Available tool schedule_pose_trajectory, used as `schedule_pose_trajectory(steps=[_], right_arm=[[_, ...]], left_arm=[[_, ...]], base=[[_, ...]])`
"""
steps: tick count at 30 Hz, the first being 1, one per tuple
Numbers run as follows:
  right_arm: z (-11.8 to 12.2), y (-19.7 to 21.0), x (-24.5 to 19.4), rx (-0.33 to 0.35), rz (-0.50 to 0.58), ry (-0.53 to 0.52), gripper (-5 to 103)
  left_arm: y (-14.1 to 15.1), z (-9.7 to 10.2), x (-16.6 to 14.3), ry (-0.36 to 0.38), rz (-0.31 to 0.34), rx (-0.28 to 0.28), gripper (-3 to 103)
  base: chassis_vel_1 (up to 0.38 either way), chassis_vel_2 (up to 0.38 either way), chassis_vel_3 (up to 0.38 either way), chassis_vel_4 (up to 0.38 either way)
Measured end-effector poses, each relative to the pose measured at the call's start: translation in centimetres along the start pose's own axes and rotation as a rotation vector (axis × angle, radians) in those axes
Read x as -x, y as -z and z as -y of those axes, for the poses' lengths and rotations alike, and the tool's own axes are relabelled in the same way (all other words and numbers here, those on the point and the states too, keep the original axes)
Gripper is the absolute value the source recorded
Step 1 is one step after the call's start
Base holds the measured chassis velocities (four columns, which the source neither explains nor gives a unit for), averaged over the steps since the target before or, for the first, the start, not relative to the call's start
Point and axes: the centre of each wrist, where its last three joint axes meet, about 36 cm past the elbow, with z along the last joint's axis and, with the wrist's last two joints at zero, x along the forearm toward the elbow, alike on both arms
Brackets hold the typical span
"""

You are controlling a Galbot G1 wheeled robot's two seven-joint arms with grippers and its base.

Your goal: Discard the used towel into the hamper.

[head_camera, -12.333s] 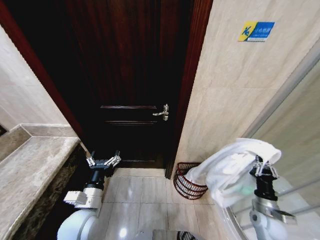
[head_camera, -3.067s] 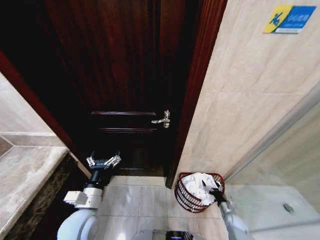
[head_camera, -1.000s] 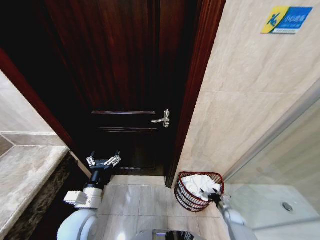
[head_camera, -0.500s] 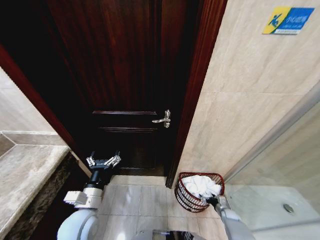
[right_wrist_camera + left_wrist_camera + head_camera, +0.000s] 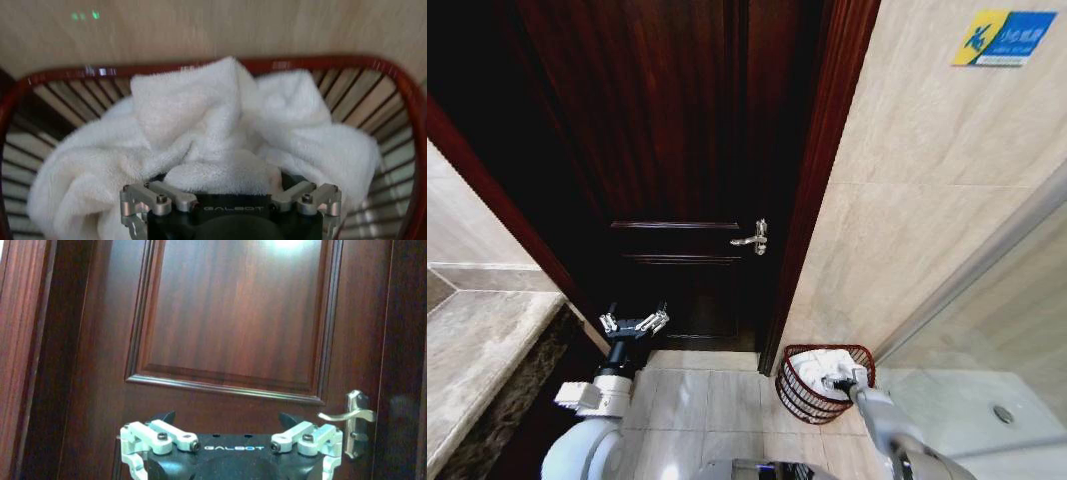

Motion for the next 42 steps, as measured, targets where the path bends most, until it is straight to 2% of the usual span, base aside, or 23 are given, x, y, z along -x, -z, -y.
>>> schedule_pose_trajectory(steps=[2,3,5,8,12,13,17,19,22,24,26,27,32,33,37,42], right_arm=[[0.1,-0.1,-0.2,-0.016,0.029,0.001,100],[0.7,-0.5,-0.9,-0.053,0.078,0.007,100],[1.0,-0.7,-1.2,-0.063,0.089,0.010,100],[2.6,-2.4,-3.8,-0.103,0.147,0.036,100],[3.3,-3.3,-6.5,-0.104,0.213,0.062,100],[3.2,-3.7,-8.3,-0.092,0.262,0.076,100],[2.4,-4.8,-11.6,-0.079,0.327,0.086,100],[1.4,-5.5,-13.8,-0.069,0.365,0.083,100],[-1.8,-6.6,-18.3,-0.028,0.451,0.050,100],[-2.4,-6.8,-19.0,-0.020,0.469,0.046,100],[-5.5,-7.6,-22.8,0.000,0.545,0.023,100],[-5.5,-7.6,-22.8,0.000,0.545,0.023,100],[-10.1,-8.5,-28.7,0.006,0.655,-0.013,100],[-10.1,-8.5,-28.7,0.006,0.655,-0.013,100],[-12.5,-6.5,-32.3,-0.015,0.775,-0.037,100],[-14.1,-3.6,-35.3,-0.029,0.870,-0.027,100]], left_arm=[[0.0,0.0,0.0,0.000,0.000,0.000,100],[0.0,0.0,0.0,0.000,0.000,0.000,100],[0.0,0.0,0.0,0.000,0.000,0.000,100],[0.0,0.0,0.0,0.000,0.000,0.000,100],[0.0,0.0,0.0,0.000,0.000,0.000,100],[0.0,0.0,0.0,0.000,0.000,0.000,100],[0.0,0.0,0.0,0.000,0.000,0.000,100],[0.0,0.0,0.0,0.000,0.000,0.000,100],[0.0,0.0,0.0,0.000,0.000,0.000,100],[0.0,0.0,0.0,0.000,0.000,0.000,100],[0.0,0.0,0.0,0.000,0.000,0.000,100],[0.0,0.0,0.0,0.000,0.000,0.000,100],[0.0,0.0,0.0,0.000,0.000,0.000,100],[0.0,0.0,0.0,0.000,0.000,0.000,100],[0.0,0.0,0.0,0.000,0.000,0.000,100],[0.0,0.0,0.0,0.000,0.000,0.000,100]], base=[[0.000,0.000,0.000,0.000],[0.000,0.000,0.000,0.000],[0.000,0.000,0.000,0.000],[0.000,0.000,0.000,0.000],[0.000,0.000,0.000,0.000],[0.000,0.000,0.000,0.000],[0.000,0.000,0.000,0.000],[0.000,0.000,0.000,0.000],[0.000,0.000,0.000,0.000],[0.000,0.000,0.000,0.000],[0.000,0.000,0.000,0.000],[0.000,0.000,0.000,0.000],[0.000,0.000,0.000,0.000],[0.000,0.000,0.000,0.000],[0.000,0.000,0.000,0.000],[0.000,0.000,0.000,0.000]])
